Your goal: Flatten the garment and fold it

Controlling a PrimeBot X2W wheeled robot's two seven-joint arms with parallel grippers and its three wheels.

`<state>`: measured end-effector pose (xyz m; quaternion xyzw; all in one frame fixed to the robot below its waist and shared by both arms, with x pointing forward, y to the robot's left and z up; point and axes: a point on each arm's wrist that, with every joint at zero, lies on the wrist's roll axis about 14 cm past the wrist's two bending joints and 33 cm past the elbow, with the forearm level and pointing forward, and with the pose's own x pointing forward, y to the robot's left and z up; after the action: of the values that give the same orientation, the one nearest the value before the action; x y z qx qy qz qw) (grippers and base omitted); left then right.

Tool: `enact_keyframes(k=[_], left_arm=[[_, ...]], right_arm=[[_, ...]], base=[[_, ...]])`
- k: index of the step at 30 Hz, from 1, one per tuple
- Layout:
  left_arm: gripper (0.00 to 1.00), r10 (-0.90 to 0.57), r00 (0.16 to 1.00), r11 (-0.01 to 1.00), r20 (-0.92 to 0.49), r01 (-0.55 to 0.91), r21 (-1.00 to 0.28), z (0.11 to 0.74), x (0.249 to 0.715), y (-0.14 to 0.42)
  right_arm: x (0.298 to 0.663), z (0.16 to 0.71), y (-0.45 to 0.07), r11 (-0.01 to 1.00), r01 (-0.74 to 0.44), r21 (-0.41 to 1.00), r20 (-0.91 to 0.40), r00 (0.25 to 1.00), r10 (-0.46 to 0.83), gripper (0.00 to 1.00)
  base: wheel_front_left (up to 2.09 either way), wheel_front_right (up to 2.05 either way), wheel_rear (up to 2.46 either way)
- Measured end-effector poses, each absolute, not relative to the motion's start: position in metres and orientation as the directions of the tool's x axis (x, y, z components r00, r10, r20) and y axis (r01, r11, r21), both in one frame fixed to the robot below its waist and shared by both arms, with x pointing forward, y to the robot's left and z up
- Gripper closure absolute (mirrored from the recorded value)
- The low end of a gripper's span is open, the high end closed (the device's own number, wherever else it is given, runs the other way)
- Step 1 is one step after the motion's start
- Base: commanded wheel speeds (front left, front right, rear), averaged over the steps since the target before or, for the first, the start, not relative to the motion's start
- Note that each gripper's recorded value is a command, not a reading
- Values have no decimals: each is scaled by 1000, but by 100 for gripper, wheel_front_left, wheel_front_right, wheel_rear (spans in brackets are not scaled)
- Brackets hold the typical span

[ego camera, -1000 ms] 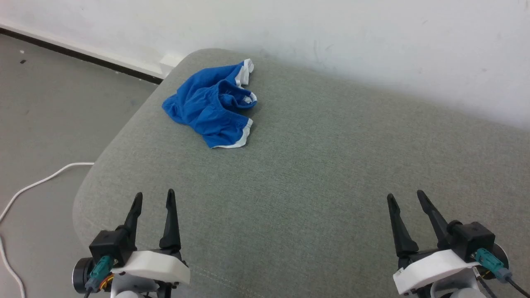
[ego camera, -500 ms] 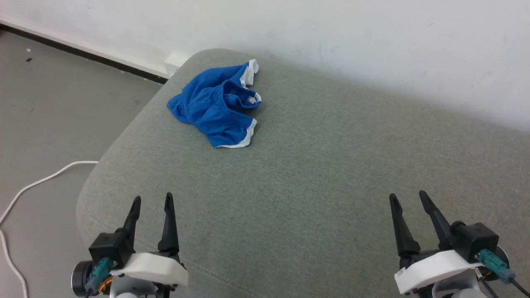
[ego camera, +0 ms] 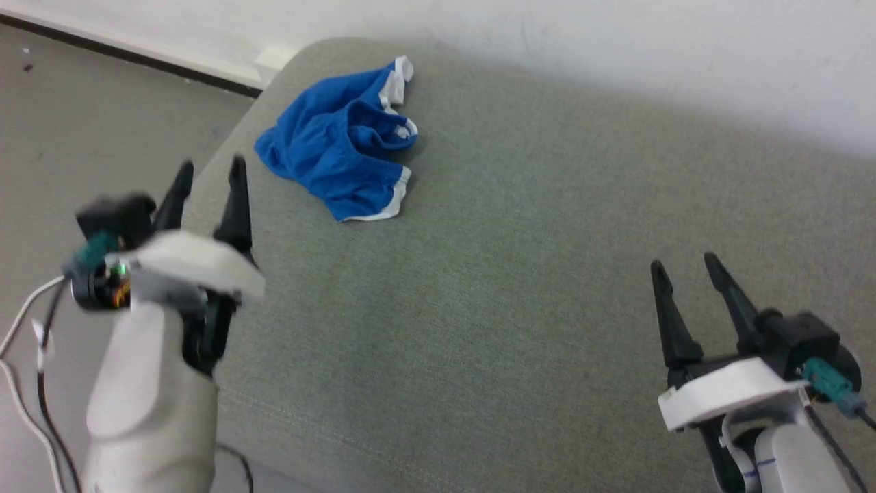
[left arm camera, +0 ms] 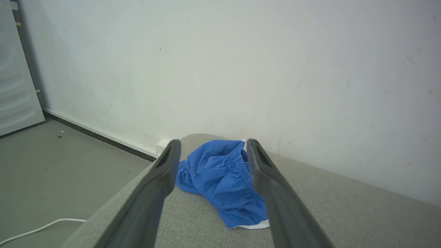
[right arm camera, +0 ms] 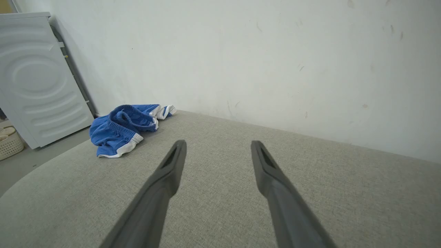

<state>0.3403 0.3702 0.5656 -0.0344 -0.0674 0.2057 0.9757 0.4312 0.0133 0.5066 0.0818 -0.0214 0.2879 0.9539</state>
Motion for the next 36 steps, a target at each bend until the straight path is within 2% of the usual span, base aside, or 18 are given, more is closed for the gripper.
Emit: enact_keyframes(k=[1, 8, 11, 14, 19, 26, 29, 30, 31, 36], left_arm=[[0, 407, 908, 909, 102, -393, -137, 569, 352, 374], [0, 356, 928, 907, -112, -372, -199, 563, 426, 393], [0, 315, 915, 904, -251, -370, -213, 540, 448, 394], [0, 255, 886, 898, -388, -365, -245, 508, 466, 385], [0, 174, 788, 908, -591, -360, -213, 454, 482, 370], [0, 130, 654, 911, -745, -375, -170, 388, 481, 356], [0, 141, 653, 910, -744, -381, -162, 384, 489, 356], [33, 152, 666, 910, -730, -383, -159, 386, 492, 358], [100, 167, 679, 910, -715, -385, -153, 388, 494, 359], [100, 231, 792, 922, -565, -363, -131, 424, 511, 369]], right_arm=[[435, 507, 14, 821, -553, 139, 87, 833, 546, 0], [466, 498, 14, 831, -540, 134, 77, 841, 535, 0], [474, 482, 6, 845, -516, 140, 40, 856, 516, 0], [481, 465, -10, 869, -474, 144, 3, 878, 479, 0], [490, 440, -36, 901, -411, 140, -53, 906, 421, 0], [492, 410, -55, 922, -361, 140, -121, 918, 378, 0], [492, 404, -60, 927, -348, 140, -137, 921, 366, 0], [492, 402, -61, 928, -346, 140, -140, 921, 364, 0], [492, 402, -61, 928, -346, 139, -141, 920, 364, 0], [489, 411, -56, 921, -361, 145, -122, 917, 379, 0]], base=[[0, 0, 0], [0, 0, 0], [0, 0, 0], [0, 0, 0], [0, 0, 0], [0, 0, 0], [0, 0, 0], [0, 0, 0], [0, 0, 0], [0, 0, 0]])
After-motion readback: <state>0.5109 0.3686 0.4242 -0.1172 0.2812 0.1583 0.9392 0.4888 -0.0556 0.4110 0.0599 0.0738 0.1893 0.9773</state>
